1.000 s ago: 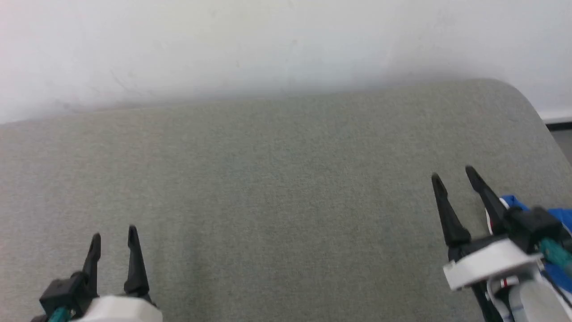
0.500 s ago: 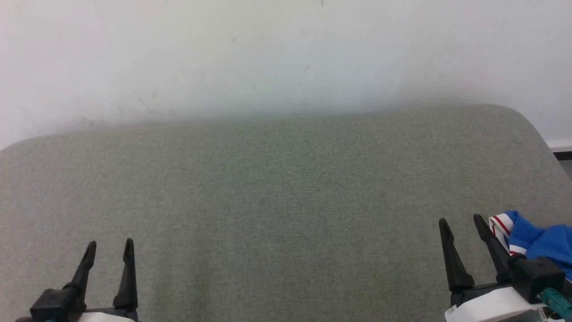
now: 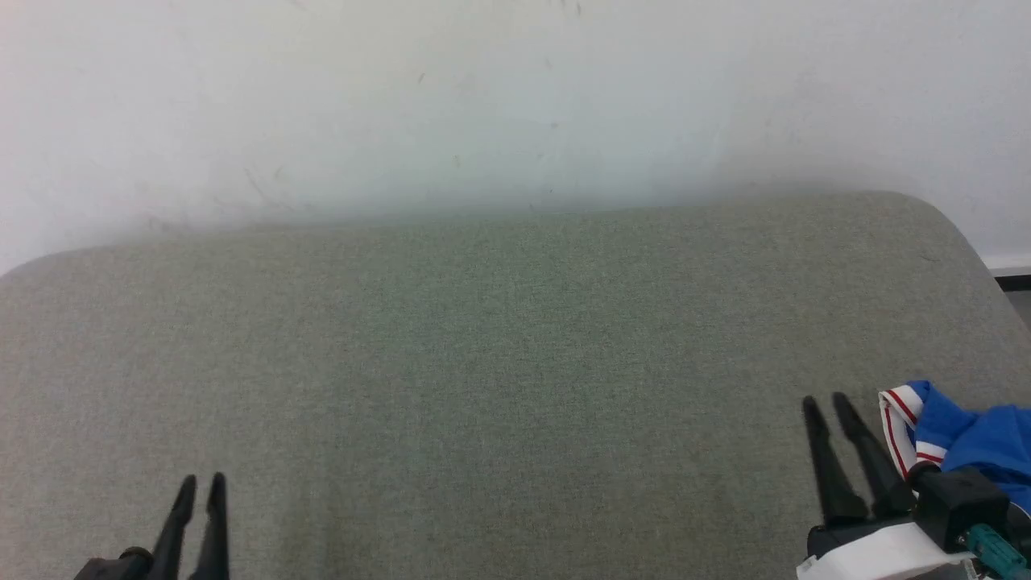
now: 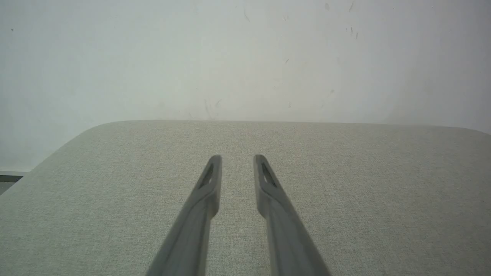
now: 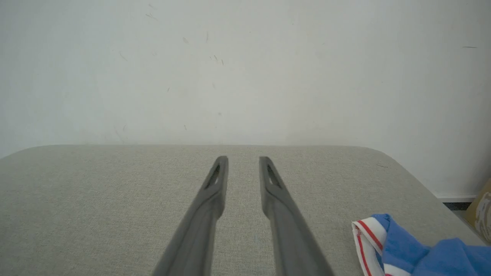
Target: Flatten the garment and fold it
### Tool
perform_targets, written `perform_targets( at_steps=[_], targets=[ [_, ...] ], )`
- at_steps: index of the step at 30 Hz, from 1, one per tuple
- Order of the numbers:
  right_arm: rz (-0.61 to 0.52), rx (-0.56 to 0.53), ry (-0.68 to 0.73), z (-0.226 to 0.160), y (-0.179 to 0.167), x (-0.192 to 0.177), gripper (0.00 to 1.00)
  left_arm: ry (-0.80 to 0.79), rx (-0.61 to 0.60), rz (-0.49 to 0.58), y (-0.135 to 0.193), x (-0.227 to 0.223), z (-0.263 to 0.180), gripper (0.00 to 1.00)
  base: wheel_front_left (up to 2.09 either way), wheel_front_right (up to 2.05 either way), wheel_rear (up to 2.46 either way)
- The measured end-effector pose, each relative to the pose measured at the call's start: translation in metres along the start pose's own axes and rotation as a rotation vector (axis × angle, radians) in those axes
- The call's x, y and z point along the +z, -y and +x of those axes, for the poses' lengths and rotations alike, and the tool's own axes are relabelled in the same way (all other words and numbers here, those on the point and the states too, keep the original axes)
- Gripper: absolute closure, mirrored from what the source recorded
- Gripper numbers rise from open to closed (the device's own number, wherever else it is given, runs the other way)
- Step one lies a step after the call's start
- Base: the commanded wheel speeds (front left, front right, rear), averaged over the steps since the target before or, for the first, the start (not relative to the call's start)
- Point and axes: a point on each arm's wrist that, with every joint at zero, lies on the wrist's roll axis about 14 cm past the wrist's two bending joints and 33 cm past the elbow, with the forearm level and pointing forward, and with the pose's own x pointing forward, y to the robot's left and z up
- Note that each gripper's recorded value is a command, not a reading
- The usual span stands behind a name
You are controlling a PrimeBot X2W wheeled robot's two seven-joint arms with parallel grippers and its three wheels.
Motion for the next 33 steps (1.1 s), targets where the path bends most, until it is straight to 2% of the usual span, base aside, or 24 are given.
perform_targets(
  at_steps=[33],
  targets=[
    [-0.018, 0.030, -0.034, 0.011, -0.008, -0.005, 1.00, -0.035, 0.007, 0.012, 0.008, -0.003, 0.004, 1.00, 0.00, 0.00, 0.00]
  ],
)
